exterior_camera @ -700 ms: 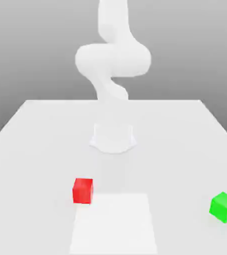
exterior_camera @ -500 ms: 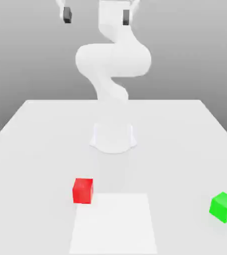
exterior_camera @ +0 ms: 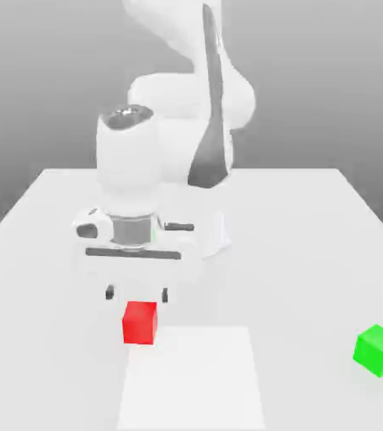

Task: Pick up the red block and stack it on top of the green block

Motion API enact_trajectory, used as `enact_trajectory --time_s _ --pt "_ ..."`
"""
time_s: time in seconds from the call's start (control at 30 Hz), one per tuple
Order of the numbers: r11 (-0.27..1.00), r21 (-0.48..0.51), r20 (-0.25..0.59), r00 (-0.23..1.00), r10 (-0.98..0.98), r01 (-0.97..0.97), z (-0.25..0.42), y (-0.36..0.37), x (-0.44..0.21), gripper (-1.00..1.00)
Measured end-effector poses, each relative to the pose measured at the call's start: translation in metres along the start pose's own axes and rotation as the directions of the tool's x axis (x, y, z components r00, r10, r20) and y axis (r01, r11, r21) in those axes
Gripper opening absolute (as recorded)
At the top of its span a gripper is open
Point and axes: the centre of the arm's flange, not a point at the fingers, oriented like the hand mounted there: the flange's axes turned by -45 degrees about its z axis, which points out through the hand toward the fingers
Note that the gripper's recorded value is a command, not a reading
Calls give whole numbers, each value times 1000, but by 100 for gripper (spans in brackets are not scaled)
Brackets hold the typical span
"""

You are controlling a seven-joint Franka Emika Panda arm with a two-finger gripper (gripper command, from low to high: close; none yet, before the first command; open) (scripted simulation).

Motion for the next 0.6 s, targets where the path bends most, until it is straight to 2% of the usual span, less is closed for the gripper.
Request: enact_trajectory --time_s 0.07,0.1,0.33,0.6 --pt "1000 0 3 1000 0 0 18 0 -2 0" --pt "1000 -1 4 1000 0 0 25 0 -3 -100" --pt "1000 0 5 1000 1 -1 27 0 -4 -100" --pt "1000 0 5 1000 -2 2 -31 -1 -3 -100"
